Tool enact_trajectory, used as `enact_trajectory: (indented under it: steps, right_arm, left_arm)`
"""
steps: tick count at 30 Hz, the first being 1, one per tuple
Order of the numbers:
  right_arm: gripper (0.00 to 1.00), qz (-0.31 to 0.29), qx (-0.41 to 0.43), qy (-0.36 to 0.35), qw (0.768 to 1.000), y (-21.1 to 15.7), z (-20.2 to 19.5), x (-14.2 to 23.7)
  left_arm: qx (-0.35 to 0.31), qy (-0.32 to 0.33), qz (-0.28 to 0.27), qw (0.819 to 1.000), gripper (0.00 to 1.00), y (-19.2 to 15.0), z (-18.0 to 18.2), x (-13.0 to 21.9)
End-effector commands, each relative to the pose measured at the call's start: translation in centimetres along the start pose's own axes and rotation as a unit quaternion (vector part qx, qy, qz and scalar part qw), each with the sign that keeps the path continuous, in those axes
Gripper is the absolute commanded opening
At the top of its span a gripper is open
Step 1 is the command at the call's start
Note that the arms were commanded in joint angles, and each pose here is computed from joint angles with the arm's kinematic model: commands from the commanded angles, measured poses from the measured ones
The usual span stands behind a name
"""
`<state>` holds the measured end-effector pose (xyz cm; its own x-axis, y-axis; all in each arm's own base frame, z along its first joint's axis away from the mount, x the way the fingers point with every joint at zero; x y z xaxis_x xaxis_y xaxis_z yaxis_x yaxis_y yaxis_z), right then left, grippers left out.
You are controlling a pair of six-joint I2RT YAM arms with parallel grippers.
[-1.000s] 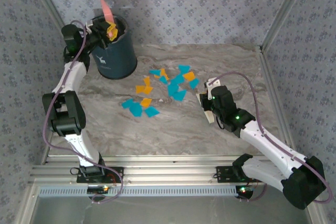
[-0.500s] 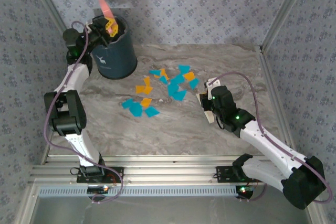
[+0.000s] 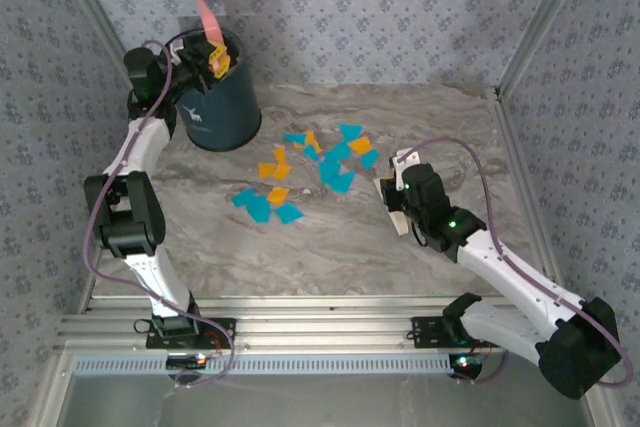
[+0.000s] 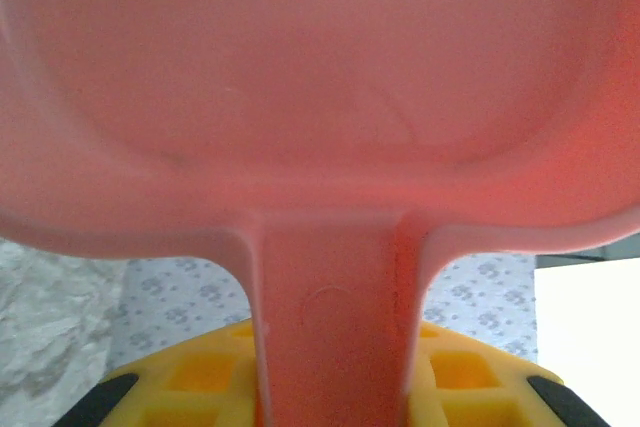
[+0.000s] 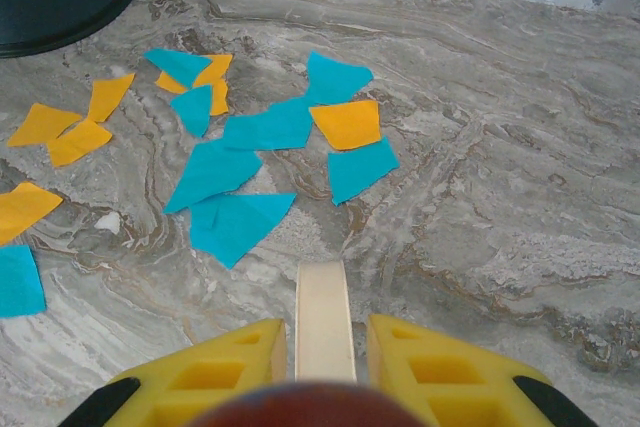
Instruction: Sweep away the paper scraps from the table
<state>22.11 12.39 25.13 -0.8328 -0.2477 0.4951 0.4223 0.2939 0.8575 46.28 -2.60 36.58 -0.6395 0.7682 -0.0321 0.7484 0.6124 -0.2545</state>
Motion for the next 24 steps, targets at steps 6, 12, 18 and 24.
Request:
enact_trajectory:
  steps: [6,12,18,24]
  right_arm:
    - [0.00,-0.027,-0.026,0.009,0.999,0.7,0.0,0.2]
    - [0.00,-0.032,-0.038,0.018,0.999,0.9,0.1,0.0]
    - [0.00,-0.046,-0.058,0.035,0.997,1.2,0.2,0.0]
    - [0.00,-0.067,-0.105,0.064,0.990,1.8,-0.5,-0.6]
  left_arm:
    - [-0.217,0.107,0.038,0.969,0.00,-6.5,-4.9,2.0]
    - [-0.313,0.175,0.064,0.931,0.00,-10.1,-5.4,2.7]
    - [-0.382,0.258,0.046,0.886,0.00,-12.3,-3.8,3.7]
    - [-0.422,0.314,0.047,0.849,0.00,-13.8,-0.9,5.0]
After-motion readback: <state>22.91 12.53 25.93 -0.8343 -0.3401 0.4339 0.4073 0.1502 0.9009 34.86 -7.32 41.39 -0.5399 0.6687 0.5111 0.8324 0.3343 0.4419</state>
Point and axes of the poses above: each hand's point on the last joint's axis, 136 mm out from that joint toward the fingers, its own x axis back along the fingers, its own z axis along the line the jaws close on, y = z × x, the point moved 10 cm from there along x, back along the fingers, and after that the axes turned 9 degrees about x, right-handed, at the moved point
